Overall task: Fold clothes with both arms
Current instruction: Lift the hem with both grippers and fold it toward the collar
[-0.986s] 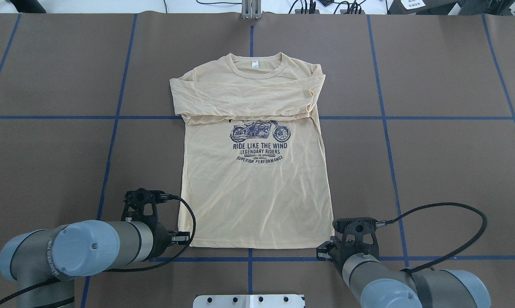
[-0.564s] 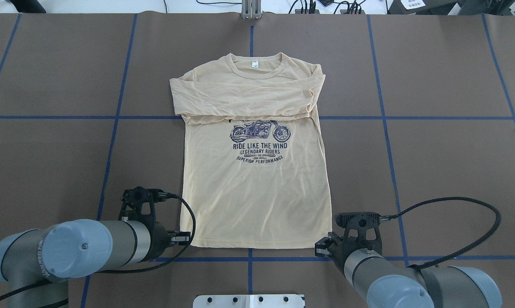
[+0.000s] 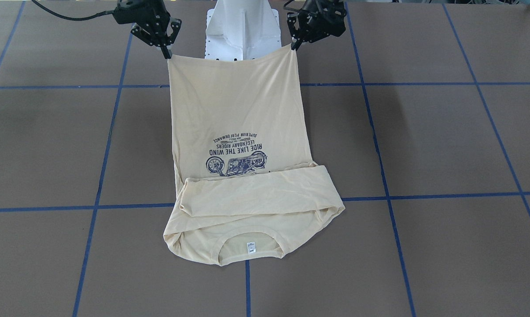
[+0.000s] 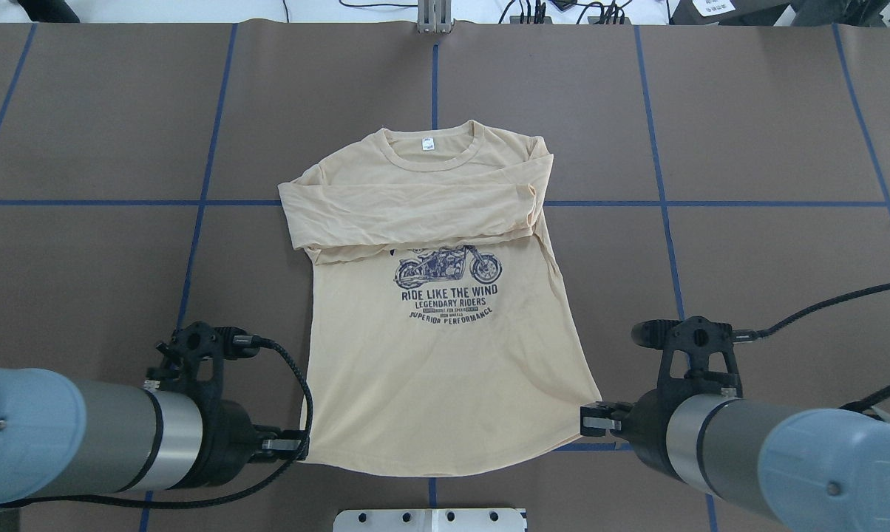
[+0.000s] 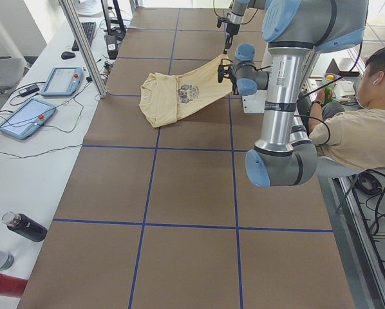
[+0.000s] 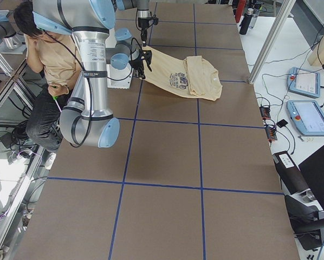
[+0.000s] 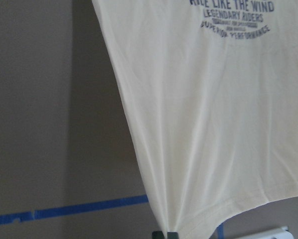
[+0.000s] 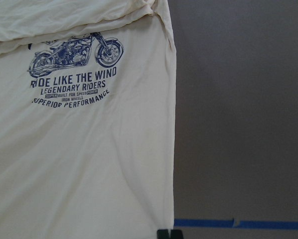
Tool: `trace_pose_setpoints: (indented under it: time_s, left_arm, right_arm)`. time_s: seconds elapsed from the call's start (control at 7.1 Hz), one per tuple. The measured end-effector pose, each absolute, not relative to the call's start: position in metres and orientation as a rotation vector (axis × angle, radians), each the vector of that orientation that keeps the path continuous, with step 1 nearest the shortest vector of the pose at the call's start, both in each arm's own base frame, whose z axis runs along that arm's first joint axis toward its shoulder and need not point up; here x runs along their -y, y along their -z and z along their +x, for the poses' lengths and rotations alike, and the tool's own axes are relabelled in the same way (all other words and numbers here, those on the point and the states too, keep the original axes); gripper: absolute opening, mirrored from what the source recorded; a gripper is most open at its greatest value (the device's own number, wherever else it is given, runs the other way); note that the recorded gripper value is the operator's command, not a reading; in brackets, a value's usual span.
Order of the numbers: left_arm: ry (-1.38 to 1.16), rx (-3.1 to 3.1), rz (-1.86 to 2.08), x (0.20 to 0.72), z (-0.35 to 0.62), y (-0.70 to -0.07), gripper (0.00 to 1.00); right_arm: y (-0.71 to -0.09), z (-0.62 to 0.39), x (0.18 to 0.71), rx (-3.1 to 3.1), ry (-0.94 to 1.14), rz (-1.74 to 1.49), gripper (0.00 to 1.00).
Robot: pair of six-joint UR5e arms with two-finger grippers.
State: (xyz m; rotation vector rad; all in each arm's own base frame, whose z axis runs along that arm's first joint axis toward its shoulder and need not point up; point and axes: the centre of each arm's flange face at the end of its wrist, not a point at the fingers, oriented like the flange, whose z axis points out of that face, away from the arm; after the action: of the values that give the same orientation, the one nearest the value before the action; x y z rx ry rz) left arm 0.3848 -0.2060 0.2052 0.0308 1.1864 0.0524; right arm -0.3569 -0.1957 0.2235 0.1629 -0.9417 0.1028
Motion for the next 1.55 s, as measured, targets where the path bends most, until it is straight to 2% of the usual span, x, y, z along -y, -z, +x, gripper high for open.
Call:
trace_pose_setpoints:
  time_s: [0.28, 0.56, 1.13, 1.55]
  left_arm:
    - [-0.091, -1.218, -0.007, 0.187, 0.341, -0.177, 0.00]
    - [-0.068, -1.177, 0.000, 0.198, 0.351, -0.186, 0.00]
    - [0.127, -1.031, 0.127, 0.324, 0.408, -0.217, 0.00]
    - [0.221, -0.958, 0.216, 0.381, 0.396, -0.235, 0.00]
  right_arm:
    - [-0.197, -0.319, 0.174, 0.982, -0.048, 0.097, 0.00]
    - [-0.198, -0.329, 0.198, 0.953, -0.091, 0.129, 0.00]
    - [-0.205, -0.388, 0.332, 0.818, -0.184, 0.285, 0.00]
    - [-0.221, -0.417, 0.415, 0.800, -0.245, 0.351, 0.00]
